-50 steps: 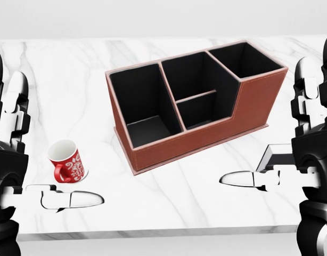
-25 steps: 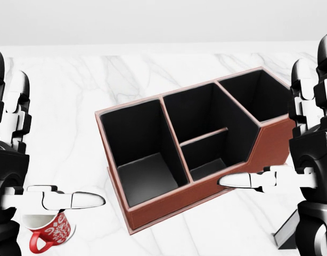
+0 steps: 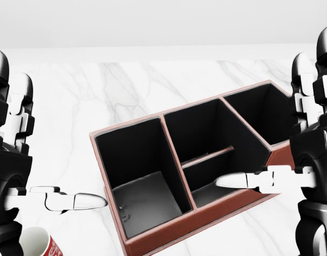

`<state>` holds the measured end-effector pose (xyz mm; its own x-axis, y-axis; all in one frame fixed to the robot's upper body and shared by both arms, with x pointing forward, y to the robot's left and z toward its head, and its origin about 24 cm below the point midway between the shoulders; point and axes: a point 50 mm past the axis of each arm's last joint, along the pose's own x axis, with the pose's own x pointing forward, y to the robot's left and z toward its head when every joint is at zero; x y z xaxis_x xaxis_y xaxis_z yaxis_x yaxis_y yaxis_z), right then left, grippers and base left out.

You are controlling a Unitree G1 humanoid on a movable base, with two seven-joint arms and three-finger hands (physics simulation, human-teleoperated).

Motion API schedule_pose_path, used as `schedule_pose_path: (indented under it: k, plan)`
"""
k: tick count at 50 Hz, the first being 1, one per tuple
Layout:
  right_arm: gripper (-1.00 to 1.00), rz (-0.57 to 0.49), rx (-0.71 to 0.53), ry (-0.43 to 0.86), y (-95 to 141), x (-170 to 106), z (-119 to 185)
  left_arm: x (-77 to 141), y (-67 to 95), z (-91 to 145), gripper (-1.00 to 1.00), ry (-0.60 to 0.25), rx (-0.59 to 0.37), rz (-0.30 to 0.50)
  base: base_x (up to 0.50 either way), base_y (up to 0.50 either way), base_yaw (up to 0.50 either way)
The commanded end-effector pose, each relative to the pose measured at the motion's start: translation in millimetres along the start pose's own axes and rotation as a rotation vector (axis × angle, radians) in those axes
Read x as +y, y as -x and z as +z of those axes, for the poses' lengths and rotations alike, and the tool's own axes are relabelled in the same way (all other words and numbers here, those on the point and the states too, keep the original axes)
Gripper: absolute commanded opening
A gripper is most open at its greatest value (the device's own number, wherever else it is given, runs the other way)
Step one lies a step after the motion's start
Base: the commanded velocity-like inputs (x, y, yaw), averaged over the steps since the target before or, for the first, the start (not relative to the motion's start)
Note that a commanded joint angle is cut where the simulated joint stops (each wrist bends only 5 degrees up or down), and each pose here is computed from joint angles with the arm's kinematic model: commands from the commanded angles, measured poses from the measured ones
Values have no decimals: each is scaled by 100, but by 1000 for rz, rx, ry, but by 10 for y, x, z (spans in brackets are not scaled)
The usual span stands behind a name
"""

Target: Pick up the book and place it in the back compartment of the caddy.

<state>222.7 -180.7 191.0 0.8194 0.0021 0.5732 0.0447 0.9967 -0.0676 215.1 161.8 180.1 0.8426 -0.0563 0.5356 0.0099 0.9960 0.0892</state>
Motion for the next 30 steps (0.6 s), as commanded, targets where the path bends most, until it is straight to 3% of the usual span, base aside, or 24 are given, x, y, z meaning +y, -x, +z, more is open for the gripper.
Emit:
schedule_pose_path:
  k: [1, 21, 30]
  plan:
    - [100, 15, -43, 76, -27, -4, 100, -10, 9, -13, 98, 1, 8, -3, 0, 0, 0]
    - [100, 69, -20, 228, -27, 9, 80, -10, 9, 11, 98, -1, -2, -4, 0, 0, 0]
    - [100, 91, -71, 278, -41, 1, 207, -8, 12, 9, 98, -1, -1, -3, 0, 0, 0]
